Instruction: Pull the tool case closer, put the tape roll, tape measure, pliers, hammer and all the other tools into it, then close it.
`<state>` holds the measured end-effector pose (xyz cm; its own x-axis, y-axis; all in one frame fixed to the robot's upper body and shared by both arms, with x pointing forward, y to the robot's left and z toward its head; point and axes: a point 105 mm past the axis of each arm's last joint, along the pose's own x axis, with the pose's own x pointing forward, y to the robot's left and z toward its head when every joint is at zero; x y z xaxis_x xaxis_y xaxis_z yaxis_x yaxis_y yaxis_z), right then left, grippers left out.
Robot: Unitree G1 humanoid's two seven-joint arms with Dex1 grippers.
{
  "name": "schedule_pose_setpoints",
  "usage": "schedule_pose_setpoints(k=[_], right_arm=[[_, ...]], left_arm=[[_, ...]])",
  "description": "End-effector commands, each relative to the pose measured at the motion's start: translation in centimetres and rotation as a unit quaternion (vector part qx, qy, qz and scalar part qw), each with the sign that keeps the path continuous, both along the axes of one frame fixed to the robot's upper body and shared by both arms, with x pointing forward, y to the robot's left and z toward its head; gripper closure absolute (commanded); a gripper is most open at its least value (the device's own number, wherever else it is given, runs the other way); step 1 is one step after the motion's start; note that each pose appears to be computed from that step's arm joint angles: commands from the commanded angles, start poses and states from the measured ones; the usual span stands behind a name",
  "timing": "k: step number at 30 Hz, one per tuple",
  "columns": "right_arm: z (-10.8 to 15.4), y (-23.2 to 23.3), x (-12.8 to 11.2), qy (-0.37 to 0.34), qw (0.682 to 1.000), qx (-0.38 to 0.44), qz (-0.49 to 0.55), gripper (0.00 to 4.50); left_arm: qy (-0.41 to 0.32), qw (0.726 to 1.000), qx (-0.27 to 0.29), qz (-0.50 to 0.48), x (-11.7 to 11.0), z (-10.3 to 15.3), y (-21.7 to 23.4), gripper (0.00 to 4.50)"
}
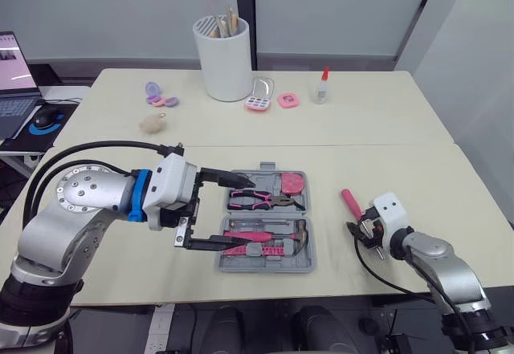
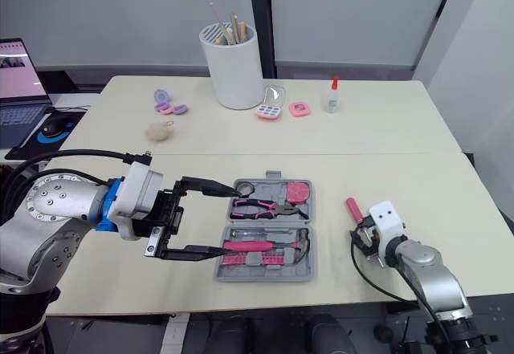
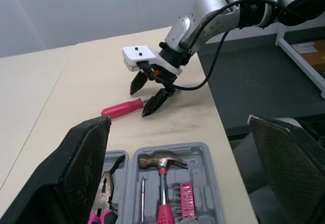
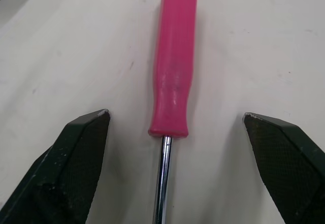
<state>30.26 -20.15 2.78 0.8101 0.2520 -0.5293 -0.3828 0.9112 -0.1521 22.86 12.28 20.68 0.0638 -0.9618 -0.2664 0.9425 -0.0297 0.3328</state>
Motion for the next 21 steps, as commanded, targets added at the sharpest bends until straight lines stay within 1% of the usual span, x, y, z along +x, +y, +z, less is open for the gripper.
schedule_pose_setpoints(k=[1,3,6,8,9,18,21], right_arm=[[0.65,-0.04,0.43,-0.021,1.0,0.009,0.001,0.05],[0.52,0.07,0.36,-0.02,1.0,0.012,0.002,0.05],[0.45,0.26,0.25,-0.02,1.0,0.013,0.007,0.61],[0.43,0.3,0.21,-0.021,1.0,0.013,0.009,1.3],[0.41,0.3,0.18,-0.021,1.0,0.012,0.01,1.73],[0.23,-0.05,-0.06,-0.024,1.0,0.002,0.011,3.74],[0.53,-0.07,-0.08,-0.031,0.999,-0.006,0.02,3.8]], left_arm=[[-0.015,1.0,0.0,-0.007,-0.09,0.48,-0.12,0.0],[-0.015,1.0,0.001,-0.006,-0.04,0.49,-0.04,0.0],[-0.016,1.0,0.002,-0.005,0.01,0.47,-0.02,0.0],[-0.016,1.0,0.002,-0.005,0.02,0.43,-0.04,0.0],[-0.016,1.0,0.002,-0.005,0.02,0.41,-0.06,0.0],[-0.016,1.0,0.004,-0.005,0.05,0.26,-0.04,0.0],[-0.015,1.0,0.003,-0.005,0.03,0.3,-0.02,0.0]])
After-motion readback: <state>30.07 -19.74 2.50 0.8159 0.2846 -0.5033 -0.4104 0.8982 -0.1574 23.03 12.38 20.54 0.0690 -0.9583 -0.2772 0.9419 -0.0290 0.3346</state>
